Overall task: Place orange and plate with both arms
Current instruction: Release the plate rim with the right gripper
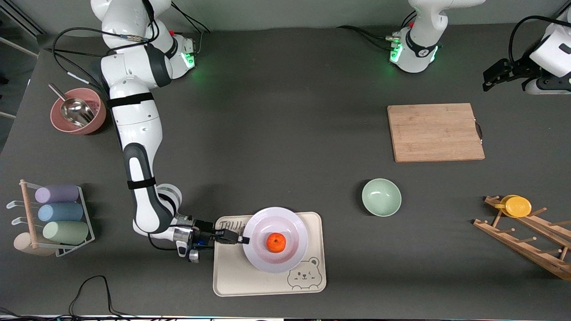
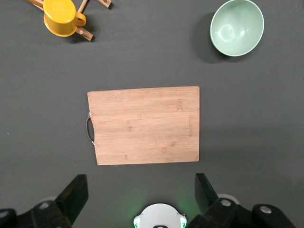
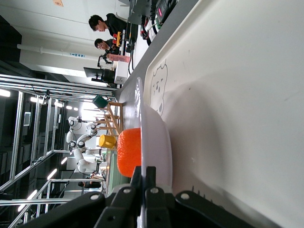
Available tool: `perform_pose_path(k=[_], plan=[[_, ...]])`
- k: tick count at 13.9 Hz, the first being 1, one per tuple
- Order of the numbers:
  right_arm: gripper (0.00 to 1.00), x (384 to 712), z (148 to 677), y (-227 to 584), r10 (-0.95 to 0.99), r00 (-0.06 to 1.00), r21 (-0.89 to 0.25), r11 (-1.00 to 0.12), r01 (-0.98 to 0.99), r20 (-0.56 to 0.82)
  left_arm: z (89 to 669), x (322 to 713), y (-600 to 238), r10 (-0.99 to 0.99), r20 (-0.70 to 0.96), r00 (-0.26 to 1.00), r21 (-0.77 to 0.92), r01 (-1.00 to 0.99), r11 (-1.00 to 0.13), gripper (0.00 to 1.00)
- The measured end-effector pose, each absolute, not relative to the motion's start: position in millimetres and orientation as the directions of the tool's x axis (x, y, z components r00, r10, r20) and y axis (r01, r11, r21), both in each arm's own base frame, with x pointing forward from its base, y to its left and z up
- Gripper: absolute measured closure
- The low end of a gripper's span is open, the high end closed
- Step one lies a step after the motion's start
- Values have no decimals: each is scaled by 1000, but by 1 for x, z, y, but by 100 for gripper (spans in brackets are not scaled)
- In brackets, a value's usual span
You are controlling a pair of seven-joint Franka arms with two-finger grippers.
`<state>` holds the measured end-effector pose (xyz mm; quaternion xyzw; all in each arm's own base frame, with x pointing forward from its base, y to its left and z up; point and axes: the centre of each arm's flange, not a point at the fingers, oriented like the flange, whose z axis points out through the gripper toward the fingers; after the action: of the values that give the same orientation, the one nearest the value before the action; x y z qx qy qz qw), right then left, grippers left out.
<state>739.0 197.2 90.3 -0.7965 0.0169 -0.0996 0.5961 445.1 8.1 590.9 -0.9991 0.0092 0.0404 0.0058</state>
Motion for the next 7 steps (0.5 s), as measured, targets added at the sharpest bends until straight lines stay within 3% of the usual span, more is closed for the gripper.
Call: perform_pose_path(k=[2, 7], plan=[[89, 739, 90, 197, -146, 980, -953, -288, 92, 139, 591, 445, 8, -19, -81, 997, -11, -20, -1000, 0], [38, 739, 91, 197, -146, 979, -953, -288, 93, 140, 591, 445, 6, -23, -81, 996, -12, -24, -1000, 0]])
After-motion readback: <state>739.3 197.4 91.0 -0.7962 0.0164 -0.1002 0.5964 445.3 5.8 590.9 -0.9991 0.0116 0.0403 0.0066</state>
